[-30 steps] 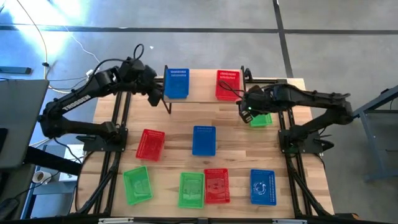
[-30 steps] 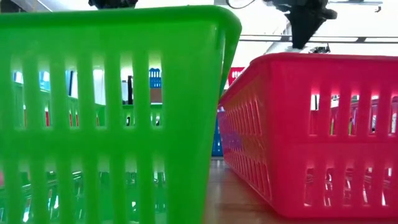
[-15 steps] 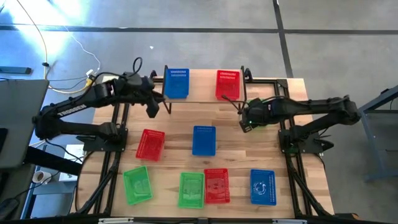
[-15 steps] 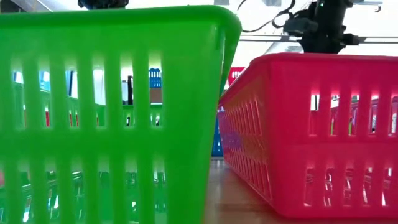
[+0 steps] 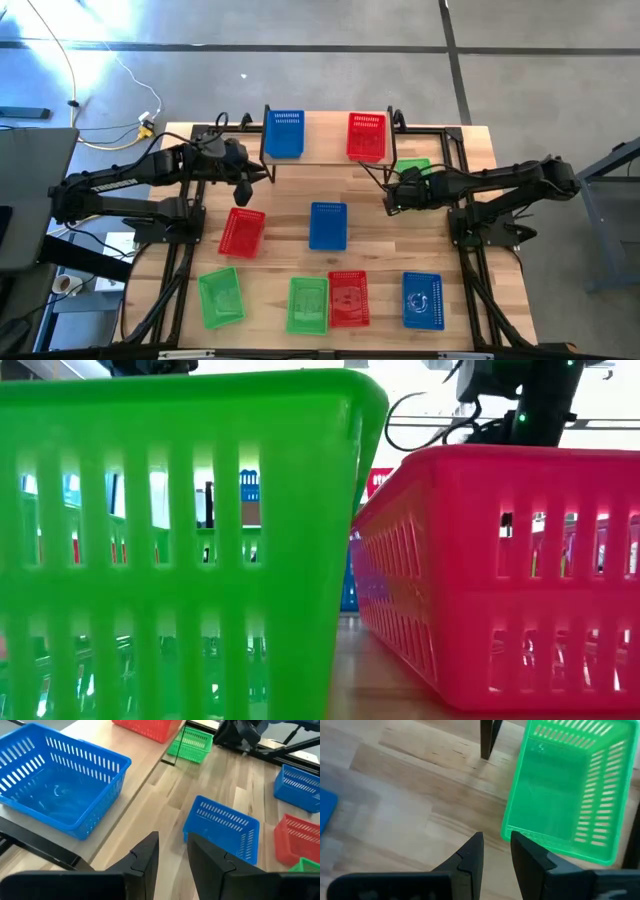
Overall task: Stack baskets on shelf by color
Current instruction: Put the top right green bin on the shelf
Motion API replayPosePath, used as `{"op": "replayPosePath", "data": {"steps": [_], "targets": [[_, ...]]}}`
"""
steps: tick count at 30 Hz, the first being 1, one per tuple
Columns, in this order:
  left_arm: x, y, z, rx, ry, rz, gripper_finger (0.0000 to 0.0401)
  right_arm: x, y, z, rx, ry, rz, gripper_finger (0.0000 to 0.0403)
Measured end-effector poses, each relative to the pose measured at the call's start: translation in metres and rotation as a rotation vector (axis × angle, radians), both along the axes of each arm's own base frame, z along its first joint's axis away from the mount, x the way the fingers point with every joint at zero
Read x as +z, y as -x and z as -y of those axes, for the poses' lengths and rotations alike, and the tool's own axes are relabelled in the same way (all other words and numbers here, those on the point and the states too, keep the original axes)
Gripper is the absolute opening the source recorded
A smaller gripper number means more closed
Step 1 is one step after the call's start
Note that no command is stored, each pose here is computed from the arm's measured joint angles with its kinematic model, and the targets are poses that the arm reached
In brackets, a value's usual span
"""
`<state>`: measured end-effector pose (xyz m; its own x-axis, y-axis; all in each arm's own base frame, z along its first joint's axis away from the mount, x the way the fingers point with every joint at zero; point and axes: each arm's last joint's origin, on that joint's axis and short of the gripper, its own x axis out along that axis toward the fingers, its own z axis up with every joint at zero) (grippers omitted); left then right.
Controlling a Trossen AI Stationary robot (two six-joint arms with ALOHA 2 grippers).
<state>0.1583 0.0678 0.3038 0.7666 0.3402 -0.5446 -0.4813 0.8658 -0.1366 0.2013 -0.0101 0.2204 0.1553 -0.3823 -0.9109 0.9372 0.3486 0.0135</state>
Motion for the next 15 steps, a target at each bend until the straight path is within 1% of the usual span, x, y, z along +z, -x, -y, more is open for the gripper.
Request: {"op": "replayPosePath", "data": {"steps": [4,6,8,10,13,15], "targets": [[0.000,0.000,0.000,-0.001,-0.004,0.001,0.0092,-0.010,0.002,0.000,0.000,0.002,0.004,0.0087],[0.000,0.000,0.000,-0.004,-0.015,-0.004,0.0092,-0.014,0.003,0.001,-0.002,0.021,-0.006,0.0087],[0.000,0.000,-0.001,0.006,-0.025,-0.008,0.0092,-0.016,0.005,0.001,0.035,0.031,-0.033,0.0087],[0.000,0.000,-0.001,0.016,-0.031,-0.011,0.0092,-0.017,0.005,0.000,0.124,0.029,-0.077,0.0087],[0.000,0.001,-0.001,0.018,-0.031,-0.011,0.0092,-0.015,0.005,-0.001,0.301,0.007,-0.147,0.0087],[0.000,0.001,-0.001,0.019,-0.031,-0.011,0.0092,-0.011,0.006,-0.001,0.405,-0.030,-0.197,0.0087]]}}
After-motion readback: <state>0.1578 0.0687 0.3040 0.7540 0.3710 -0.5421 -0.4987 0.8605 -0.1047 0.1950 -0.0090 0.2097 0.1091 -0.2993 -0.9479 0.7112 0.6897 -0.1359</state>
